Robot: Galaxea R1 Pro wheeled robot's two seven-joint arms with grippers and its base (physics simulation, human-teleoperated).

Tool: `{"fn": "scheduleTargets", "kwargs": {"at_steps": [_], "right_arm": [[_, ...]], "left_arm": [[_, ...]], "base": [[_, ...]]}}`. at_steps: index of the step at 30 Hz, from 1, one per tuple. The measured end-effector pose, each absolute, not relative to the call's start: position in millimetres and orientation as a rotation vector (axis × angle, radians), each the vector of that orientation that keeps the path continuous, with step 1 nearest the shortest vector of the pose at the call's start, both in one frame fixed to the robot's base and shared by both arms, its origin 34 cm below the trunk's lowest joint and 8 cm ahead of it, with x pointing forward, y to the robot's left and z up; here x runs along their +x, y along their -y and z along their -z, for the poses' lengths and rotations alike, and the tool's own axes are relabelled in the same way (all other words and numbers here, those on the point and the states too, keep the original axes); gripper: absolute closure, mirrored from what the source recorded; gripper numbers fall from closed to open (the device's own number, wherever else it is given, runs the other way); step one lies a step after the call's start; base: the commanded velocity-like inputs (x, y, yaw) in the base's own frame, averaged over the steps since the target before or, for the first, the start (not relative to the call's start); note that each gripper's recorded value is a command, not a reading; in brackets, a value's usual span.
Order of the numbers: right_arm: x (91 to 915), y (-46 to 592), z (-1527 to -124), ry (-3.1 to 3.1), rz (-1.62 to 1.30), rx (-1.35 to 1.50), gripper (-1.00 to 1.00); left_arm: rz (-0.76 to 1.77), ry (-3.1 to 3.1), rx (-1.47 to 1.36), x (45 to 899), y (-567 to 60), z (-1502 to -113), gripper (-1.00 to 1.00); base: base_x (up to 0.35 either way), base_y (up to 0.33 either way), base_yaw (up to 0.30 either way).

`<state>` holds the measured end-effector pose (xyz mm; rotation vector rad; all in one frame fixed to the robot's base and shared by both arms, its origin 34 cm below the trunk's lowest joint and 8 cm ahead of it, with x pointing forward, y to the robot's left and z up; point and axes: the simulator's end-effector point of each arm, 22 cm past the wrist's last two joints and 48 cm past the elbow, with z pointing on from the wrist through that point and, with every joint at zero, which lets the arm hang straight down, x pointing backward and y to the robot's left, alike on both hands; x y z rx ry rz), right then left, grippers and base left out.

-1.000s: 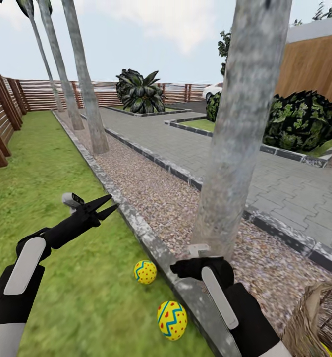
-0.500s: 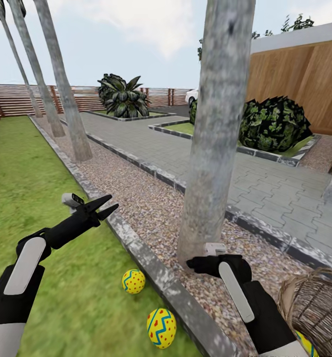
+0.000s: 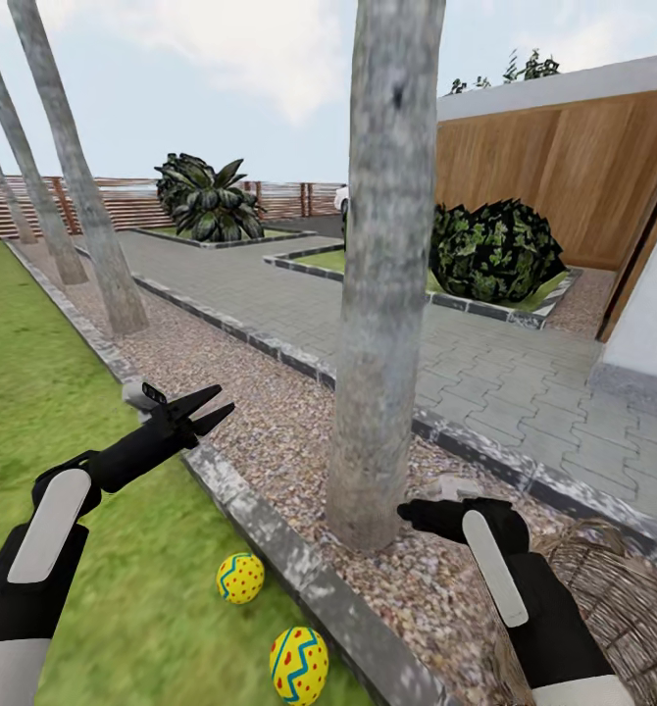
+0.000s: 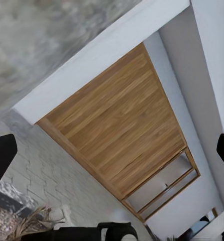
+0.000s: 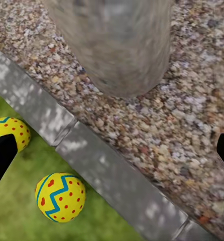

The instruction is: Take the three Easter eggs out of the wicker basket on the lawn in the garden, then place them on the lawn next to a single tree (choose any tree) so that all three eggs are next to the same tree and none are left in the basket.

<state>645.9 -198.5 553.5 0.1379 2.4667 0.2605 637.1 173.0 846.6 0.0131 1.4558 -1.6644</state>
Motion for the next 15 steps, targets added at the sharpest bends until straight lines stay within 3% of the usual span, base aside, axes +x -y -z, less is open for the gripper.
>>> {"fn": "scheduleTargets", "kwargs": {"at_steps": [10,15], "right_arm": [[655,205,-590,-2.432,-0.253,0.152,-1.00],[661,238,-606,-2.407,-0.237,0.262,-1.00]], "left_arm": [[1.662,-1.447,0.023,639,-172,-875,-1.00],[1.661,-1.444,0.023,641,-173,-888,-1.00]], "base": [[0.000,0.000,-0.213],[0.000,0.000,-0.213]]}}
